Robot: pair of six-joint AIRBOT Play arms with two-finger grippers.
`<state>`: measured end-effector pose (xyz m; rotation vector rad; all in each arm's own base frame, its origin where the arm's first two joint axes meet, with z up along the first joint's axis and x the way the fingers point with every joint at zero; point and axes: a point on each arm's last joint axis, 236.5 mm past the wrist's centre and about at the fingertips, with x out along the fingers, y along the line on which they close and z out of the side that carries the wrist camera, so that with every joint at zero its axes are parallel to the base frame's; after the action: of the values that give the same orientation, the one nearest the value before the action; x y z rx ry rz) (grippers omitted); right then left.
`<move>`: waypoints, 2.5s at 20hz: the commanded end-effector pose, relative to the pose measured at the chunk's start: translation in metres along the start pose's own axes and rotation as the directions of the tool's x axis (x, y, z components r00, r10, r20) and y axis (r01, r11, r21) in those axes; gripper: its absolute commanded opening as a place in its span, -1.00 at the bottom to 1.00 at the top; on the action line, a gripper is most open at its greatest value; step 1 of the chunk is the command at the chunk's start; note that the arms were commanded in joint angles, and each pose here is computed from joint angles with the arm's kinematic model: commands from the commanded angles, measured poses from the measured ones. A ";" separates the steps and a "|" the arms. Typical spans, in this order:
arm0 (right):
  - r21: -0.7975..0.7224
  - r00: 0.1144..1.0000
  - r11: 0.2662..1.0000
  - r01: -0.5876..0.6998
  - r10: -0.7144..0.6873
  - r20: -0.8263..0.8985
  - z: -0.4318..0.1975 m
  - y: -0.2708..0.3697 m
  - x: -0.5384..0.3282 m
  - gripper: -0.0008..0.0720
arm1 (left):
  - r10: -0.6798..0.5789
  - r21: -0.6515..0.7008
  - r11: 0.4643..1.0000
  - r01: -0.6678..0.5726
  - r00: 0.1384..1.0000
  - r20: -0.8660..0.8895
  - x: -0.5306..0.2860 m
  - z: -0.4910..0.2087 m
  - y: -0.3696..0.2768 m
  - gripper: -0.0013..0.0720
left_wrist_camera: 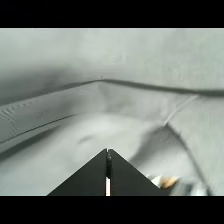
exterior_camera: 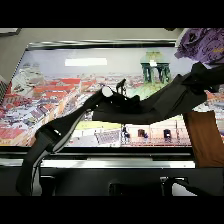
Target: Fold the clothes and pants, and hang the long-sleeved shirts on hangers.
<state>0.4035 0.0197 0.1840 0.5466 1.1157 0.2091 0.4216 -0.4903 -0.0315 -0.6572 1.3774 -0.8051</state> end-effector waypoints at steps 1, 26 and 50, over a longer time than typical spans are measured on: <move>-0.036 0.997 0.997 -0.070 0.070 -0.023 0.000 0.034 0.027 -0.88 | 0.228 0.078 0.970 -0.231 0.973 0.041 -0.096 0.035 0.047 -0.92; -0.085 0.931 0.963 -0.256 0.222 -0.289 -0.104 0.193 0.248 -0.88 | 0.574 -0.202 0.819 -0.537 0.756 0.315 -0.422 0.080 0.142 -0.91; 0.209 0.929 0.951 -0.229 0.278 -0.245 -0.063 -0.045 0.193 0.36 | 0.576 -0.216 0.818 -0.534 0.754 0.316 -0.423 0.081 0.142 -0.91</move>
<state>0.4445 0.1086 0.0223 0.6847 1.3271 0.4411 0.5117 -0.0690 0.1078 -0.4131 1.1793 -0.1075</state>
